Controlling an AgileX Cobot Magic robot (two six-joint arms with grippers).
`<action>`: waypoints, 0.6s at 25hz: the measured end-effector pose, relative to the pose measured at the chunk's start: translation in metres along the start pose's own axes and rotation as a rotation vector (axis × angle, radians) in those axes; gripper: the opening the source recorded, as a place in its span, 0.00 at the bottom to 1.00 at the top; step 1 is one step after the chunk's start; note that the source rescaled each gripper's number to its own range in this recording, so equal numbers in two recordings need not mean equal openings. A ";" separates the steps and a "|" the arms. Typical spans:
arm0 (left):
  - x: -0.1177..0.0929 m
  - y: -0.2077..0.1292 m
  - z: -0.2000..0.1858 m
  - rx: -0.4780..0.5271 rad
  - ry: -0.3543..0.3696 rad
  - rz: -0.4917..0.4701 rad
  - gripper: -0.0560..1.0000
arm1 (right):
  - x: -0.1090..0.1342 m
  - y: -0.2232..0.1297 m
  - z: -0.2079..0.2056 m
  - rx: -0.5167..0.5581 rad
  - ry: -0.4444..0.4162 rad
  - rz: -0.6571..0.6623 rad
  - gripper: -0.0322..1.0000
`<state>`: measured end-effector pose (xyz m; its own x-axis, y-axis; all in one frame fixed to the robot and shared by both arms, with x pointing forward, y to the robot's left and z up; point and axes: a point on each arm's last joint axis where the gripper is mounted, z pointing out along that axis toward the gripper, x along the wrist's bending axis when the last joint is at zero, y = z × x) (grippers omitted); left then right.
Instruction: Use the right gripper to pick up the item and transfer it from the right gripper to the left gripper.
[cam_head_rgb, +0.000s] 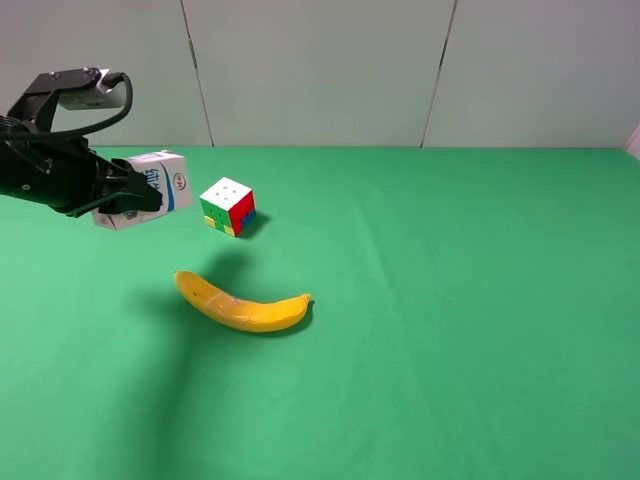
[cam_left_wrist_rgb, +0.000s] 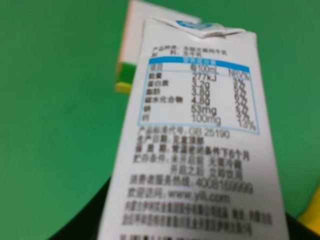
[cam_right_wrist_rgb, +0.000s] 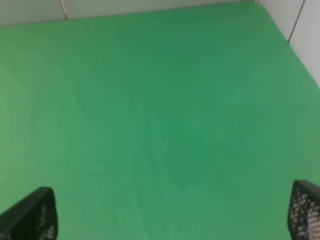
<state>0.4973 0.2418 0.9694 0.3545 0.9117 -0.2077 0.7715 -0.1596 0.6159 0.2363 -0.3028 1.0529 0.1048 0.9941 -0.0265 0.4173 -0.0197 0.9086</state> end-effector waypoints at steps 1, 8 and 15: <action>0.001 0.000 0.000 0.003 0.016 -0.009 0.05 | 0.000 0.000 0.000 0.000 0.000 0.000 1.00; 0.011 -0.001 -0.001 0.012 0.116 -0.070 0.05 | 0.000 0.000 0.000 -0.001 0.000 0.000 1.00; 0.018 0.000 0.000 -0.005 0.194 -0.085 0.05 | 0.000 0.000 0.000 -0.001 0.000 0.000 1.00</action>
<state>0.5036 0.2588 0.9658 0.1797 0.9777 -0.1088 0.7915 -0.0780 0.6062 0.2363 -0.3028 1.0530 0.1048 0.9941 -0.0265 0.4162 -0.0196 0.9091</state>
